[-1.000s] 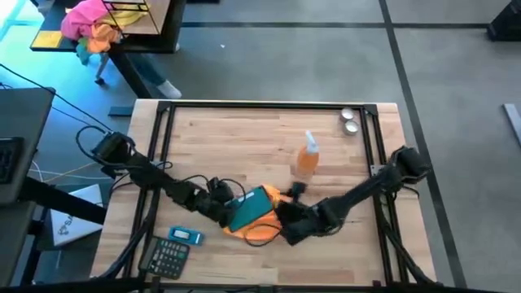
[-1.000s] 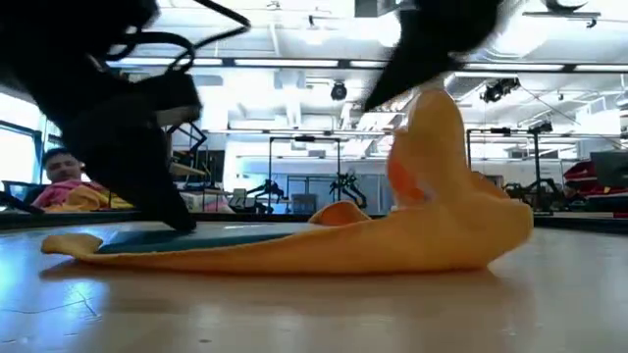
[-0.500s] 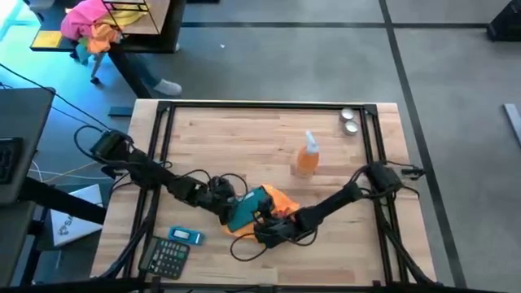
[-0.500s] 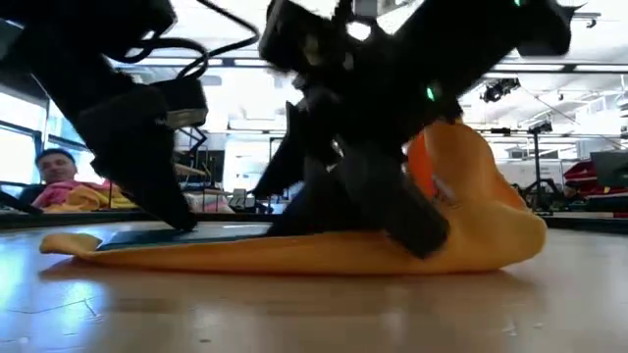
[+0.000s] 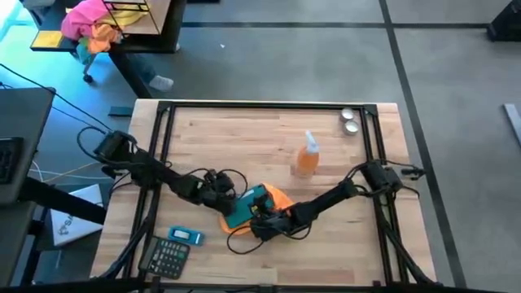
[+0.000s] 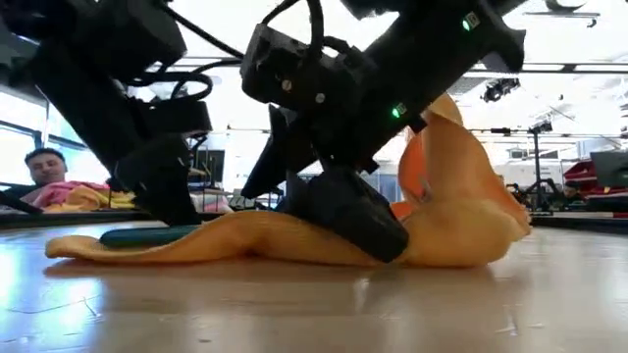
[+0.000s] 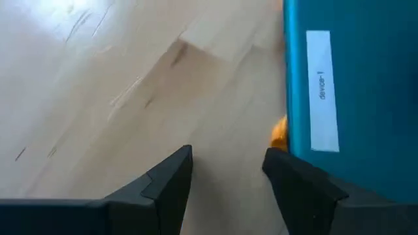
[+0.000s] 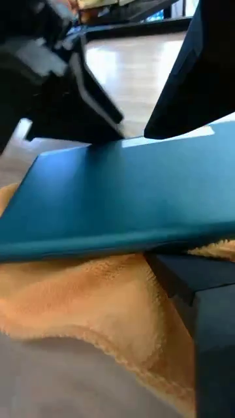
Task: Apply microfiber cloth
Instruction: Wipe tablet with a microfiber cloth
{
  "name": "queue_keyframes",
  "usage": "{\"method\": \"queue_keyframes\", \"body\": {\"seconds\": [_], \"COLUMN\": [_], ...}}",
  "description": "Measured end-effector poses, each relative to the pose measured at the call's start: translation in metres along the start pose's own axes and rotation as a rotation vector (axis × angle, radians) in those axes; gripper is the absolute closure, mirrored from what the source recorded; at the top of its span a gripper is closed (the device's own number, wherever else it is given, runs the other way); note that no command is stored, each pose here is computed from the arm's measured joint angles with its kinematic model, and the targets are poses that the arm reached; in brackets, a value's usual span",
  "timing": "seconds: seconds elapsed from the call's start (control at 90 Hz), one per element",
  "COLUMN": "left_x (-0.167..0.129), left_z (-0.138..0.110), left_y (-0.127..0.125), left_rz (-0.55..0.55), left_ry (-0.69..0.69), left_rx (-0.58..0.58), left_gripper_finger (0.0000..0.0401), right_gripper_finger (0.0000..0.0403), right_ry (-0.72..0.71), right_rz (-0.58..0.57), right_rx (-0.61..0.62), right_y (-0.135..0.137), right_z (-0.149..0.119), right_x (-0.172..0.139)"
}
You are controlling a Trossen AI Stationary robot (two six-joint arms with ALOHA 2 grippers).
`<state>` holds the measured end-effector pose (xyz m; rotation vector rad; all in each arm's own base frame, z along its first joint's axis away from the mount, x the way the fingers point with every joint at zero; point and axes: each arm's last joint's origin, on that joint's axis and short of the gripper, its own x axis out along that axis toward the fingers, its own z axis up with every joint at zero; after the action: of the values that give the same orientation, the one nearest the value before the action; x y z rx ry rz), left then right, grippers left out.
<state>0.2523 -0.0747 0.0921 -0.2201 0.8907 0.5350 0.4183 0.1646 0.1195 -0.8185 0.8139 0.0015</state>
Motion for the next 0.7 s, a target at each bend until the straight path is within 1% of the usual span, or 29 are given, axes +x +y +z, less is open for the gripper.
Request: {"method": "queue_keyframes", "body": {"seconds": [0.067, 0.122, 0.233, 0.311, 0.367, 0.422, 0.489, 0.611, 0.7], "left_x": [0.001, 0.0, -0.002, -0.005, -0.007, -0.011, -0.016, -0.028, -0.043], "left_z": [-0.001, 0.0, 0.003, 0.005, 0.005, 0.006, 0.005, 0.009, 0.016], "left_y": [0.0, 0.001, -0.001, -0.003, -0.003, -0.005, -0.007, -0.011, -0.011], "left_rz": [0.002, -0.003, -0.046, -0.072, -0.08, -0.083, -0.096, -0.093, -0.044], "left_ry": [0.006, 0.007, -0.009, -0.024, -0.03, -0.042, -0.053, -0.091, -0.116], "left_rx": [0.002, 0.005, 0.029, 0.045, 0.058, 0.081, 0.121, 0.186, 0.223], "left_gripper_finger": [0.0217, 0.0217, 0.0217, 0.0218, 0.0218, 0.0218, 0.0218, 0.0217, 0.0217], "right_gripper_finger": [0.0147, 0.0147, 0.0147, 0.0152, 0.0164, 0.0186, 0.0224, 0.0313, 0.0375], "right_ry": [-0.006, -0.004, 0.021, 0.034, 0.043, 0.058, 0.071, 0.077, 0.097], "right_rz": [0.003, 0.007, 0.027, 0.01, -0.011, -0.024, -0.014, 0.002, -0.005], "right_rx": [-0.017, -0.027, -0.039, -0.018, -0.004, -0.001, 0.013, 0.049, 0.019], "right_y": [-0.006, -0.01, -0.014, -0.018, -0.021, -0.023, -0.023, -0.023, -0.028], "right_z": [0.012, 0.016, 0.011, 0.008, 0.008, 0.006, 0.004, 0.003, 0.006], "right_x": [-0.006, -0.009, -0.004, -0.001, 0.0, 0.002, 0.002, 0.002, 0.0]}}
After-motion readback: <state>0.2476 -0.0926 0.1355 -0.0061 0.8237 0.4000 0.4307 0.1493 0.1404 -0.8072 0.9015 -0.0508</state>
